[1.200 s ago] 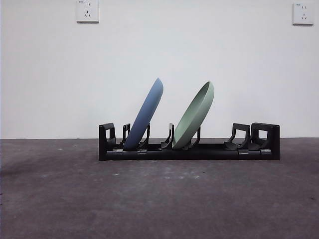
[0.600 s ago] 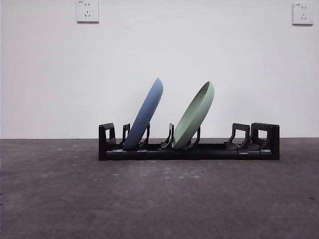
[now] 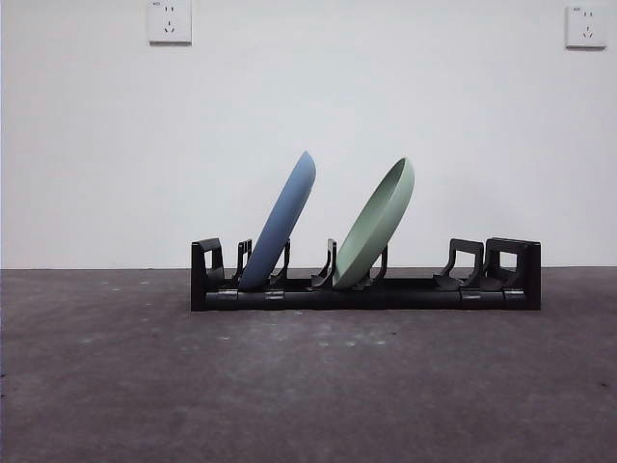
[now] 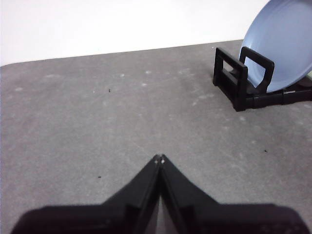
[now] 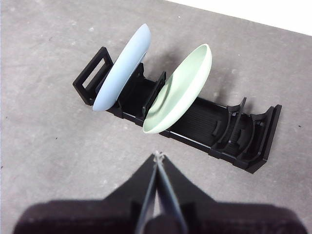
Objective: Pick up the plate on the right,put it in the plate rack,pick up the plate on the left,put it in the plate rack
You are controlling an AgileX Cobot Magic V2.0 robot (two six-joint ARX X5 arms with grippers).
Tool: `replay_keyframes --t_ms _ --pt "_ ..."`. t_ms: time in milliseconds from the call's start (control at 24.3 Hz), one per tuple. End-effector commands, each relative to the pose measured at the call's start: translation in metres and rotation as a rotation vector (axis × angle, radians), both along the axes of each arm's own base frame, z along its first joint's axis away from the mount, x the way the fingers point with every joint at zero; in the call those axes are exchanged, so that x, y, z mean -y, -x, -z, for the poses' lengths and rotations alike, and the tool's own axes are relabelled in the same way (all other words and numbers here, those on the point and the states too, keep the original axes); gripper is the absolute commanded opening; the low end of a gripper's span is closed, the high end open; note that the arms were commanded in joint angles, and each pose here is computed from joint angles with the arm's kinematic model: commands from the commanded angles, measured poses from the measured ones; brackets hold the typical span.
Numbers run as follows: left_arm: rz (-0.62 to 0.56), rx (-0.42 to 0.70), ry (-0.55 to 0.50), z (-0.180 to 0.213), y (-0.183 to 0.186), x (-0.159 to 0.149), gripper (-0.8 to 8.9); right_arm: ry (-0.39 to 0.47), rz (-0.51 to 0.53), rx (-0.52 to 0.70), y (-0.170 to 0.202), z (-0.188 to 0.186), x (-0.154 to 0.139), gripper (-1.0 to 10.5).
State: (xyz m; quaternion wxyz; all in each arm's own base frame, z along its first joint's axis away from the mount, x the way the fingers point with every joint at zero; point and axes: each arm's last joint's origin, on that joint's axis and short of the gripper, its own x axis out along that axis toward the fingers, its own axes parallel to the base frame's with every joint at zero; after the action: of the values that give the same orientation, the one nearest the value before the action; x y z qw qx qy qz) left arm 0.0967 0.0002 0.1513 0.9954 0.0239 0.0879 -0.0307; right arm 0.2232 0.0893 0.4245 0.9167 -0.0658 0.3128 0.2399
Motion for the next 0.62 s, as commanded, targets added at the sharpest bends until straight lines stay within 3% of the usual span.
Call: replay_keyframes --t_ms 41,370,493,617 --pt "-0.003 -0.015 0.014 0.004 -0.001 0.000 -0.04 -0.002 0.006 -0.001 -0.001 0.001 0.000 0.0" --pt "-0.003 -0.059 0.015 0.007 -0.003 0.000 -0.04 0.021 0.009 0.013 -0.001 0.001 0.000 0.0" --pt "-0.004 -0.070 0.015 0.008 -0.003 0.000 -0.04 0.074 0.096 0.110 0.015 -0.014 0.020 0.0" --pt "-0.004 -0.079 0.015 0.009 -0.004 0.000 -0.04 0.001 0.115 0.247 0.047 -0.037 0.037 0.0"
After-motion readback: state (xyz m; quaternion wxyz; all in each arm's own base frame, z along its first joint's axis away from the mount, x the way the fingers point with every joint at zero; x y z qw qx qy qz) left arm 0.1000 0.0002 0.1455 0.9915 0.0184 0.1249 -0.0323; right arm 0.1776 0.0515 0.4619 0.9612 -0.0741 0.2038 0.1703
